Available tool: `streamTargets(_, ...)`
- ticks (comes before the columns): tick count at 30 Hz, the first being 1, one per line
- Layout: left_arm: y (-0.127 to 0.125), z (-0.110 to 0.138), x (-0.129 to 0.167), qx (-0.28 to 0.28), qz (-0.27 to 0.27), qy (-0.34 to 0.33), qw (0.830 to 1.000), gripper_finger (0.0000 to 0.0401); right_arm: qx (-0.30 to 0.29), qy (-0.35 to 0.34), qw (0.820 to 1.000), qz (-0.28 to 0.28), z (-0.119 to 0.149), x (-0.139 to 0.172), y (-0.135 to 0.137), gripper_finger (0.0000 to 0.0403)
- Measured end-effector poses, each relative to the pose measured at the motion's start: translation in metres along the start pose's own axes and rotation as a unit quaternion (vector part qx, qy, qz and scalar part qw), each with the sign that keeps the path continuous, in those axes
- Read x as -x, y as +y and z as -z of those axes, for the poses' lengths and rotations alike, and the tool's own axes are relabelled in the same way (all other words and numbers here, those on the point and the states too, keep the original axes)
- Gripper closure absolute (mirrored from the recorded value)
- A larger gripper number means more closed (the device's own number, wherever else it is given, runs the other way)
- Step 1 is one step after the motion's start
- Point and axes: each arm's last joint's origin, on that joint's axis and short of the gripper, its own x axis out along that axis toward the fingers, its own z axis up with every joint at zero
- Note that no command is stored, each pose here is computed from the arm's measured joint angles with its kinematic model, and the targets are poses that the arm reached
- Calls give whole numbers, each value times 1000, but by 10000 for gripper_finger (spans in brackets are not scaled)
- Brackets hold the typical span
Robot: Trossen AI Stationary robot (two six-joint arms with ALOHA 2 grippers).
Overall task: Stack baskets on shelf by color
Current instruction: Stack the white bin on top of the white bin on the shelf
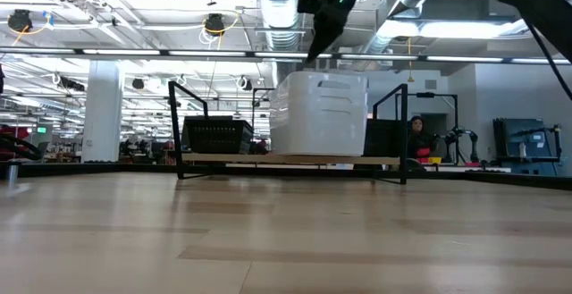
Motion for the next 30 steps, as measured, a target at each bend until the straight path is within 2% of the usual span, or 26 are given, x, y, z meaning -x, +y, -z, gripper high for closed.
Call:
streamTargets(5,0,0,0,-2,-1,0,1000,401,-51,52,996,-46,5,33,30,320)
streamTargets(7,0,0,0,-5,-1,0,1000,401,-87,87,990,-68,8,43,44,332)
streamTargets(9,0,0,0,-6,-1,-1,1000,401,-107,94,987,-75,6,48,56,351)
streamTargets(11,0,0,0,-13,-1,-1,1000,401,-98,91,987,-85,5,53,66,382)
streamTargets(13,0,0,0,-21,-1,0,1000,401,-81,94,988,-95,2,54,78,394)
streamTargets(19,1,2,0,-44,-3,12,999,401,-127,173,969,-125,10,21,108,399)
streamTargets(22,4,4,0,-56,-12,22,998,401,-146,236,951,-138,22,-4,125,400)
streamTargets(26,8,5,3,-74,0,23,997,401,-170,317,922,-143,41,-31,152,401)
streamTargets(28,11,5,6,-77,4,21,997,401,-183,329,916,-139,48,-37,164,401)
streamTargets(30,13,6,7,-80,8,19,997,401,-201,317,918,-131,52,-42,172,401)
